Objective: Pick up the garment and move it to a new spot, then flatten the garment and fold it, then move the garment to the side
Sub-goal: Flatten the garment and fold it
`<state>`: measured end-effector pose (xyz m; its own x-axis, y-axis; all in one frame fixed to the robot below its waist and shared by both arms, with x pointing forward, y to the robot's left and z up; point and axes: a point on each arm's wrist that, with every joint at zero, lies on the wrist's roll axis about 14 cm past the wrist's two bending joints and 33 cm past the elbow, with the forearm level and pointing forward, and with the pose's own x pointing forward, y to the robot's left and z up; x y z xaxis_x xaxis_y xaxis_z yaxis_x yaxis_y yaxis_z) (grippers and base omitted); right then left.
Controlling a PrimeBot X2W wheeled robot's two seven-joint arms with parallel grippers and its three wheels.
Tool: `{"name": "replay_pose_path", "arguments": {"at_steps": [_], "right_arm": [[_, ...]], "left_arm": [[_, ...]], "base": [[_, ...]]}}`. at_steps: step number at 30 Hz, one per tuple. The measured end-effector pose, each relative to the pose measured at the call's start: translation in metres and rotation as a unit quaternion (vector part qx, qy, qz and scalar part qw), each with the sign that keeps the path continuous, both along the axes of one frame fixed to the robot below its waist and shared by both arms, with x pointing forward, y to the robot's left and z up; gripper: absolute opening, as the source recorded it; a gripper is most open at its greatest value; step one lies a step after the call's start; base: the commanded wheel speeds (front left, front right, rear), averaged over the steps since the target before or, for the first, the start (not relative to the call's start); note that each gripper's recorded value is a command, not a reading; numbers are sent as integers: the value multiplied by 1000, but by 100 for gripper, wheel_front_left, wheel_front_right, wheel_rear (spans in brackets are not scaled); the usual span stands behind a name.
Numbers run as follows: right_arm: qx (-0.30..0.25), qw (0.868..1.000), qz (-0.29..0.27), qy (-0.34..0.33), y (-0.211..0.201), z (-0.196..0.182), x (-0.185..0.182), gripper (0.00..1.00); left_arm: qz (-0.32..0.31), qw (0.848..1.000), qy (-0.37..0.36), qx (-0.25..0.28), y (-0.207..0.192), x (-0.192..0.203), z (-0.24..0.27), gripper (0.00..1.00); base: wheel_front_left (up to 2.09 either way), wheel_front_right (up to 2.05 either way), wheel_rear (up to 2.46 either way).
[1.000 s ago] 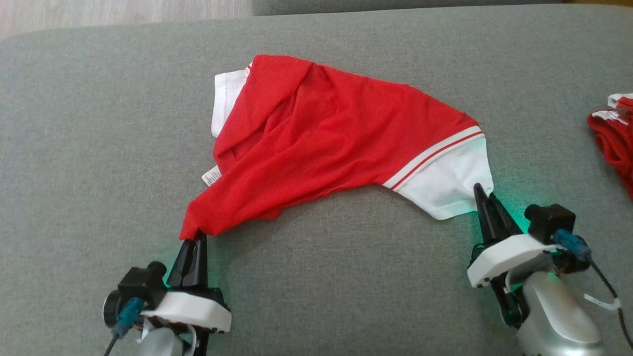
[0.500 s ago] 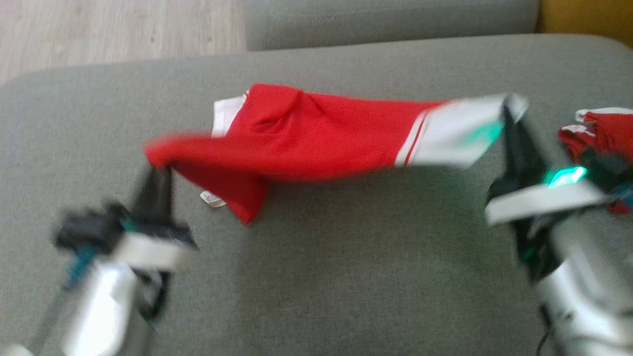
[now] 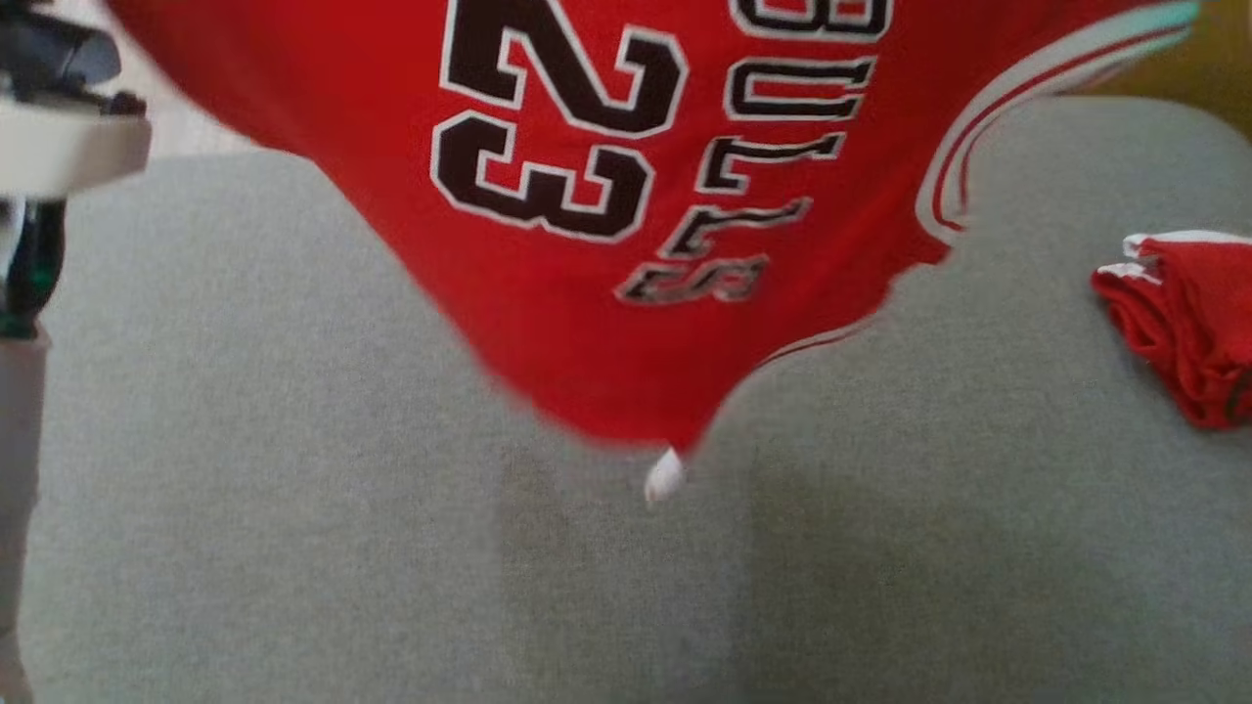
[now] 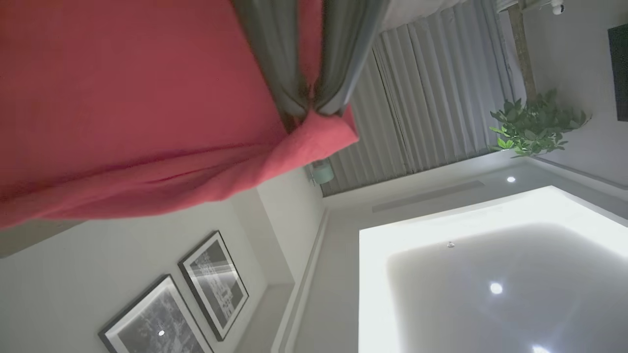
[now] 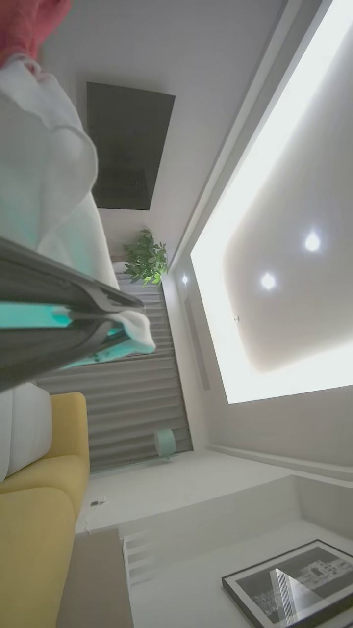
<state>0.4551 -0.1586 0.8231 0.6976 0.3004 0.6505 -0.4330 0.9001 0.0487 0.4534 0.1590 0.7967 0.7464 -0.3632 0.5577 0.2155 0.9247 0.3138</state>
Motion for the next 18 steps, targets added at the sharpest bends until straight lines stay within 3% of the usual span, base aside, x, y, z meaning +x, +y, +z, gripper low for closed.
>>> {"name": "replay_pose_path", "arguments": {"at_steps": [9,13,18], "right_arm": [[-5,995,-51,88,-15,-40,84,0],[-1,994,-85,68,-23,-36,120,0],[15,993,-112,28,-36,-21,147,0]], "left_arm": [[42,988,147,16,9,78,-84,0],[72,991,111,15,12,116,-79,0],[61,997,47,-19,0,147,-56,0]], "base": [[0,0,0],[0,0,0],[0,0,0]]}}
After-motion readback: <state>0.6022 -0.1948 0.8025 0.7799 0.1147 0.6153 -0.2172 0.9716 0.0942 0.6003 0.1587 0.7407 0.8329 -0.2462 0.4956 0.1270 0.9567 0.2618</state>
